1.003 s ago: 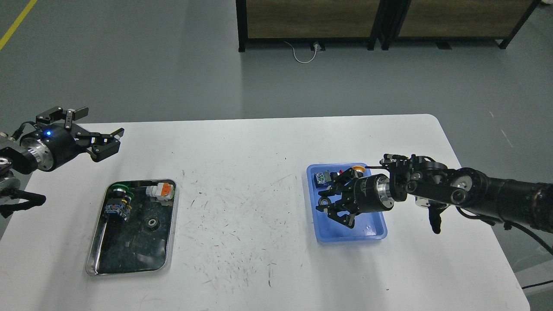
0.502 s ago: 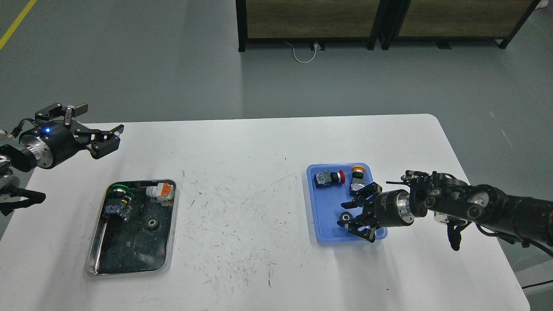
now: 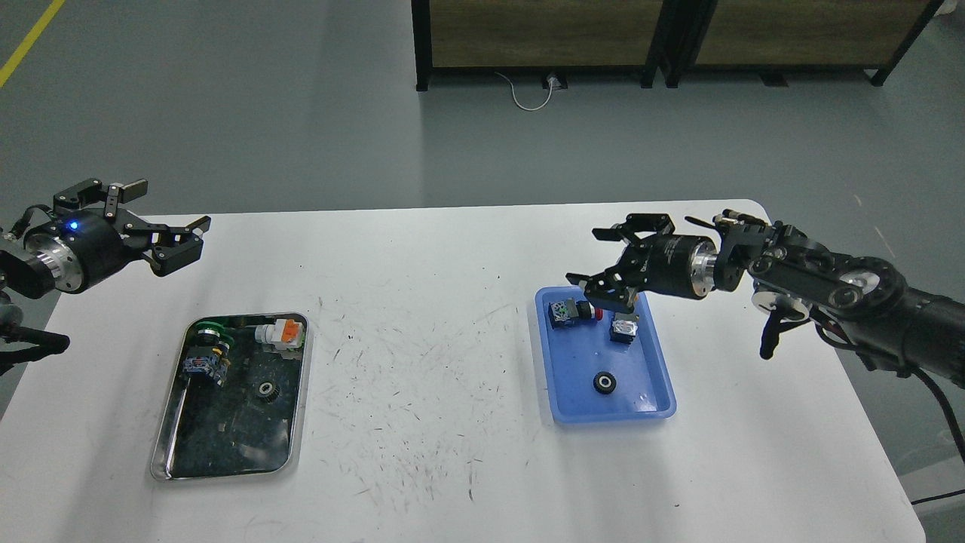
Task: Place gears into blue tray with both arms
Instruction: 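Raise the right arm away and lower the left gripper into the metal tray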
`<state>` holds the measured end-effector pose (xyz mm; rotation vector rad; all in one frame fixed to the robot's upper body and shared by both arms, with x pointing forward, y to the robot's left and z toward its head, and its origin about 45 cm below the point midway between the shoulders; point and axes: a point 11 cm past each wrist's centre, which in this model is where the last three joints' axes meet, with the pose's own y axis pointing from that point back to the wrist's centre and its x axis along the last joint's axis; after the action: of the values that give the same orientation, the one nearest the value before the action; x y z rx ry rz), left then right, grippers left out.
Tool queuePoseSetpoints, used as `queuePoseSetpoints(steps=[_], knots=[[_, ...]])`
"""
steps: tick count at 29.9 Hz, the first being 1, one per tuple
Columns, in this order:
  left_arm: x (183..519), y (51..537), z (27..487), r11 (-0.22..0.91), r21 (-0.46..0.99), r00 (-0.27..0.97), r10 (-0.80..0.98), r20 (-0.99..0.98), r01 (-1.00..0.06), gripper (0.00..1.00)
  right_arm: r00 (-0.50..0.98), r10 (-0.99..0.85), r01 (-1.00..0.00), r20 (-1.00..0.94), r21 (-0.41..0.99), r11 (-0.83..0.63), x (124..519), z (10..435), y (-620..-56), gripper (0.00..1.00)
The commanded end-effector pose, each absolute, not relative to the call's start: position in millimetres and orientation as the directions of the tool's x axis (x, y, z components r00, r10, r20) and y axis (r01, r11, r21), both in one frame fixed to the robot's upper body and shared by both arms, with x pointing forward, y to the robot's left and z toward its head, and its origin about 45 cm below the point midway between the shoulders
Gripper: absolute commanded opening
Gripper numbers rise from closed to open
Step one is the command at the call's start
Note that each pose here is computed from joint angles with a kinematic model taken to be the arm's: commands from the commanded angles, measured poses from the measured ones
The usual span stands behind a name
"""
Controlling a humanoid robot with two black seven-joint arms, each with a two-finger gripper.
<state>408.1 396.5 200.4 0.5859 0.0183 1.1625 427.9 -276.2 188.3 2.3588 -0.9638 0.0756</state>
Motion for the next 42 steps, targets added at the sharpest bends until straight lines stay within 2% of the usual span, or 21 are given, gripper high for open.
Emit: queuePoseSetpoints(steps=[1,7,12,20,26,34,42], knots=[[401.9,398.3,200.2,0.310,0.429,0.441,0.862,0.250,-0.848,0.97,0.641,-0.714,-0.757,0.281,0.384,-0.529,457.5,229.7,-291.2,0.86],[380.6,395.9,201.3,0.446,0.397,0.548,0.814,0.191,-0.802,0.94,0.503,-0.814,-0.858,0.290,0.281,-0.429,480.6,262.2,-324.9,0.87],[360.2,384.4,187.0,0.565,0.401,0.674,0.707,0.214,-0.721,0.94,0.414,-0.858,-0.905,0.305,0.237,-0.353,489.6,279.0,-349.9,0.87],[329.2,360.9,136.2,0.616,0.539,0.799,0.565,0.207,-0.575,0.94,0.333,-0.883,-0.938,0.330,0.215,-0.274,494.4,287.5,-371.3,0.88],[311.0,350.1,105.1,0.599,0.600,0.835,0.494,0.243,-0.529,0.94,0.315,-0.885,-0.944,0.343,0.214,-0.253,492.6,292.1,-383.0,0.88],[299.6,358.7,77.2,0.533,0.694,0.874,0.348,0.341,-0.483,0.93,0.296,-0.887,-0.949,0.354,0.212,-0.232,491.5,294.6,-391.0,0.88],[305.8,365.8,58.0,0.476,0.739,0.875,0.332,0.351,-0.477,0.94,0.294,-0.887,-0.950,0.357,0.212,-0.229,491.3,294.6,-391.9,0.88]])
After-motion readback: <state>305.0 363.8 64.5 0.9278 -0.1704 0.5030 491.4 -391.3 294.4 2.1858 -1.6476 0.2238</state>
